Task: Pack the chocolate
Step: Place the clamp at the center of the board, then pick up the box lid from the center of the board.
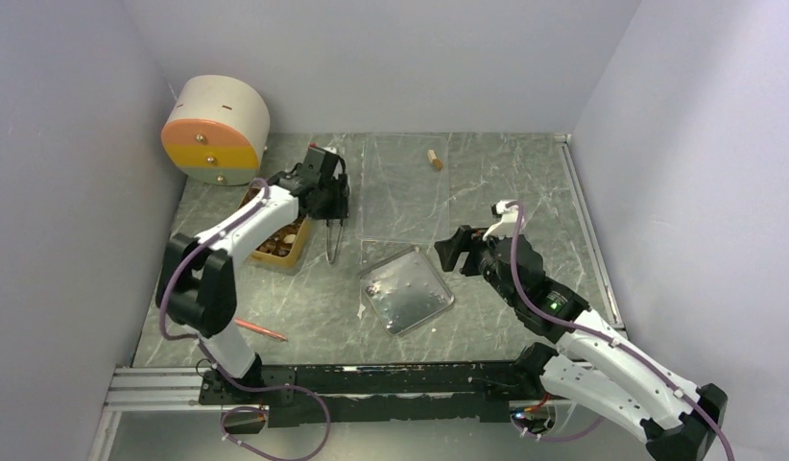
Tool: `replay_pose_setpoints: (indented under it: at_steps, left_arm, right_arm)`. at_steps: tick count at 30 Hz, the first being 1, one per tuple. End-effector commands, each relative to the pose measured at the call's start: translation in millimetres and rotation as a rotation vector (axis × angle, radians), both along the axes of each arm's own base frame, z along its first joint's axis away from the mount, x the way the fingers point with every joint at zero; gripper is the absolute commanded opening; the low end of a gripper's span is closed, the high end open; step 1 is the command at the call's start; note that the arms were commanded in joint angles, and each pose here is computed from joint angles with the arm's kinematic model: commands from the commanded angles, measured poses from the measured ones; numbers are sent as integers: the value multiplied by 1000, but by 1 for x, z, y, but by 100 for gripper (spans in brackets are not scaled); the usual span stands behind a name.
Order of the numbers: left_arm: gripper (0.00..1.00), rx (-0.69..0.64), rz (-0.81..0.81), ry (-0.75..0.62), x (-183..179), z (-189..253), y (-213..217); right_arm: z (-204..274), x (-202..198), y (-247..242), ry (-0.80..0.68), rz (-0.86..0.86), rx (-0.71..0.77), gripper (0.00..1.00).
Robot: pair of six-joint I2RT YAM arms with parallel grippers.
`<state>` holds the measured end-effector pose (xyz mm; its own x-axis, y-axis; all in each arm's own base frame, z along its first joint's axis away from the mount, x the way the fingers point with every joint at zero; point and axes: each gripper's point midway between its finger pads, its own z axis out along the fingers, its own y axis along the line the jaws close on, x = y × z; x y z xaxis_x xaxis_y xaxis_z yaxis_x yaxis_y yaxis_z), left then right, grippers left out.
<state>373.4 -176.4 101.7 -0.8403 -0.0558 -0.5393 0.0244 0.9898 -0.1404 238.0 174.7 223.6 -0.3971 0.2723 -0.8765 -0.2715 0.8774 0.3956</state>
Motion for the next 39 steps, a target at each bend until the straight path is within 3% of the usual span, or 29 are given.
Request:
replay_pose_setpoints:
  at_steps: [1,6,9,13,17,26,39]
  left_arm:
    - [66,-81,-54,-199,9,84,-9]
    - [87,-86,-35,-252,-1,102,4]
    - [96,-110,12,-221,-7,98,19]
    - [96,-211,64,-142,-16,83,42]
    - [96,-177,156,-146,-20,78,74]
    - [93,-140,286,-366,-41,107,119]
    - [91,-109,350,-454,-56,122,137]
  right_arm:
    - [8,-4,20,-2,98,41,71]
    - [-13,-12,52,102,232,58,46]
    - [-33,-18,79,193,309,40,39]
    - [-50,-26,111,244,353,-17,39]
    - [-67,-31,135,269,373,-62,39]
    - [-112,-36,184,323,428,-179,38]
    - [-169,-22,204,364,411,-327,38]
